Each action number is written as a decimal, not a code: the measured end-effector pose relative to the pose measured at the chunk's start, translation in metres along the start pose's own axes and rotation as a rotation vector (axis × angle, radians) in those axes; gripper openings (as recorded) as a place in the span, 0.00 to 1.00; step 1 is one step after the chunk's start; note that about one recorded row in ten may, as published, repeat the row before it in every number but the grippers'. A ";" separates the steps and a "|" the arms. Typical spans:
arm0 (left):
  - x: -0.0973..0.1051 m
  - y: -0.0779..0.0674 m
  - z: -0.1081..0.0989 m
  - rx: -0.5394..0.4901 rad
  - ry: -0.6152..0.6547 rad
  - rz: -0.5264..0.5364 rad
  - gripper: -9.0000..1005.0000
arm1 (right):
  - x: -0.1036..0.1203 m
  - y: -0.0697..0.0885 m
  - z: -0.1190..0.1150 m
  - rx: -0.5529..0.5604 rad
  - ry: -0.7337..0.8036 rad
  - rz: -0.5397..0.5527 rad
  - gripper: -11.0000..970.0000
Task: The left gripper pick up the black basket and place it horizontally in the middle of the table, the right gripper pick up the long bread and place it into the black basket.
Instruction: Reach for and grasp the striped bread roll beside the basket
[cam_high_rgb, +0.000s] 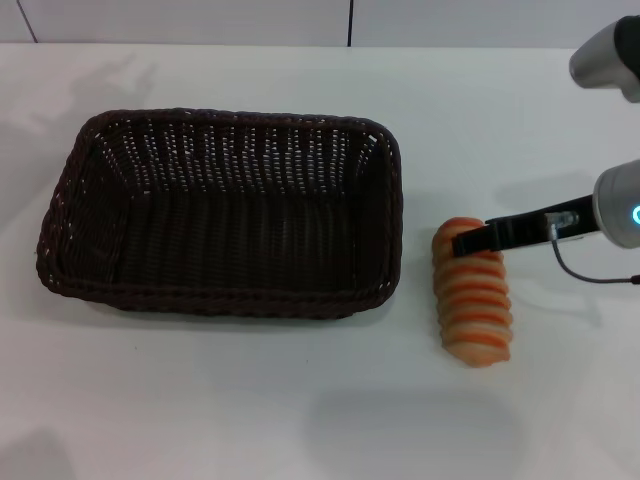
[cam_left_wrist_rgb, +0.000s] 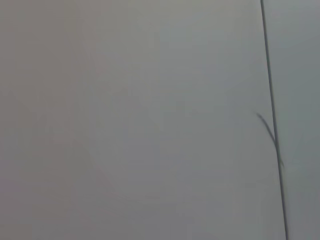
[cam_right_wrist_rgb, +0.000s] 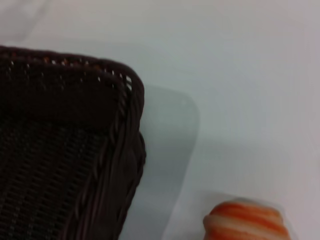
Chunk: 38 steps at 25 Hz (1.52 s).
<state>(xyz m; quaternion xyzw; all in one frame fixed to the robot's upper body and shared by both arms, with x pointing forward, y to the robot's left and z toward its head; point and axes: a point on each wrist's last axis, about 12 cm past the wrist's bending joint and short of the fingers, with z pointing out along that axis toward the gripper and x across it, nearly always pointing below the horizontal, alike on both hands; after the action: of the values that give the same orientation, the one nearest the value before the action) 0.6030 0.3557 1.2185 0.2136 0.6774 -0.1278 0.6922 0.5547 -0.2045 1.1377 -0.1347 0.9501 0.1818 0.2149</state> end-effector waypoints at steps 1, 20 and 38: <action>0.000 0.000 0.000 0.000 0.000 0.000 0.34 | 0.000 -0.001 0.002 -0.001 0.007 0.001 0.63; 0.001 -0.001 -0.001 0.004 0.000 -0.001 0.34 | 0.004 -0.006 0.011 0.005 0.041 0.018 0.63; -0.003 0.001 -0.004 0.000 -0.014 0.002 0.34 | 0.002 -0.003 0.012 0.000 0.047 0.009 0.48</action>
<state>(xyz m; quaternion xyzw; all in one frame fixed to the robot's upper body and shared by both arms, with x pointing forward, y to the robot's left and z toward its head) 0.6001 0.3579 1.2213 0.2134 0.6723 -0.1283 0.6971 0.5579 -0.2026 1.1261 -0.1348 0.9555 0.1795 0.1916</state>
